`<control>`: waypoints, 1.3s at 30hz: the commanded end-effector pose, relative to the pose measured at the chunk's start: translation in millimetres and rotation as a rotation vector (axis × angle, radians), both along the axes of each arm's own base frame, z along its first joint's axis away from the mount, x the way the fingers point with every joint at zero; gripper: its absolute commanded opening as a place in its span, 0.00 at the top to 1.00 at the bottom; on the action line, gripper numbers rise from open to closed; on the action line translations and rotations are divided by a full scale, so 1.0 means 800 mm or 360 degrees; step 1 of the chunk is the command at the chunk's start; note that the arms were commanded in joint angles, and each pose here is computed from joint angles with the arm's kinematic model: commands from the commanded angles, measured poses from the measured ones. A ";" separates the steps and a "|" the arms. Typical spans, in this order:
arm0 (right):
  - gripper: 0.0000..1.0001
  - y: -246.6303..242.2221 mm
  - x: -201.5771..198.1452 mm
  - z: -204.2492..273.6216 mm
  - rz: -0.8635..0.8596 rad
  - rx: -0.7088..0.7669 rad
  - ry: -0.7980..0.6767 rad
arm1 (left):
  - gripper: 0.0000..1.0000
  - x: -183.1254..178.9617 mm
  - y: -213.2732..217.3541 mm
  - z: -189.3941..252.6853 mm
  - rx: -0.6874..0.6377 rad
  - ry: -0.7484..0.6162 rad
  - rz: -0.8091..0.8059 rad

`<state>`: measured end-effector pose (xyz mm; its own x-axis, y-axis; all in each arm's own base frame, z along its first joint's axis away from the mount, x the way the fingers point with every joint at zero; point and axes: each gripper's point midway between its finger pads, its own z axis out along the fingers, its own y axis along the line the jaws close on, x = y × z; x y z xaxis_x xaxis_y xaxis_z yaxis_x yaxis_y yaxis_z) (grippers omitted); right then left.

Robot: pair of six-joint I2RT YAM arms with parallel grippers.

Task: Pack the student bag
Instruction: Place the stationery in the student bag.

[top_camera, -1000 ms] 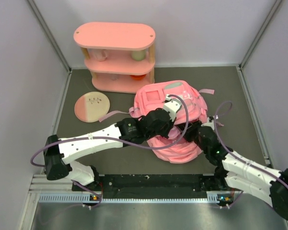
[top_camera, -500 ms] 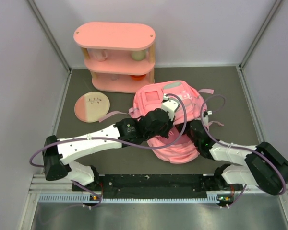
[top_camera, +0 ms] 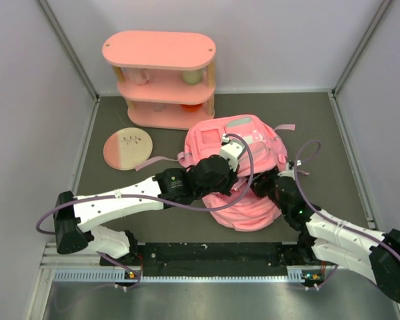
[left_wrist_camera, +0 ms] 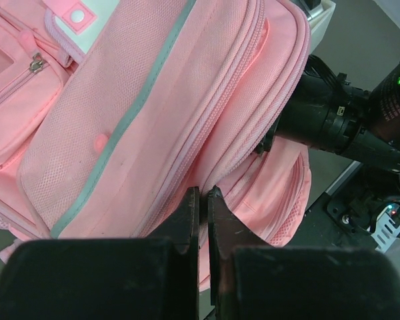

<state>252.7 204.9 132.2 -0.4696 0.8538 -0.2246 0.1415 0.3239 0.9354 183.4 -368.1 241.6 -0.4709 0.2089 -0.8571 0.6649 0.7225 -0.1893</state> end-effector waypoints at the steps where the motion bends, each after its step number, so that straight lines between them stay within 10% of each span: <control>1: 0.55 0.003 0.000 -0.002 0.0001 0.0016 0.0032 | 1.00 0.002 -0.015 0.059 -0.0269 -0.0069 0.0007; 6: 1.00 0.013 0.015 0.010 -0.0022 0.0073 -0.0016 | 1.00 -0.001 -0.012 0.056 -0.0276 -0.0057 0.0000; 12: 1.00 0.053 0.047 0.045 0.0068 0.0107 -0.0126 | 1.00 -0.004 -0.014 0.049 -0.0264 -0.0032 -0.0009; 23: 0.26 0.000 -0.021 0.012 0.0148 -0.0152 -0.0070 | 1.00 0.005 0.008 0.033 -0.0209 -0.0031 0.0105; 39: 0.24 -0.095 -0.149 0.082 0.0272 -0.0264 -0.0233 | 1.00 0.001 0.001 0.004 -0.0186 0.0061 0.0063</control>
<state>155.5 148.9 173.6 -0.5616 0.7466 -0.3566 -0.0105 0.4245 0.9054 180.4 -365.3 234.5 -0.5023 0.1596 -0.8499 0.6429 0.7262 -0.2435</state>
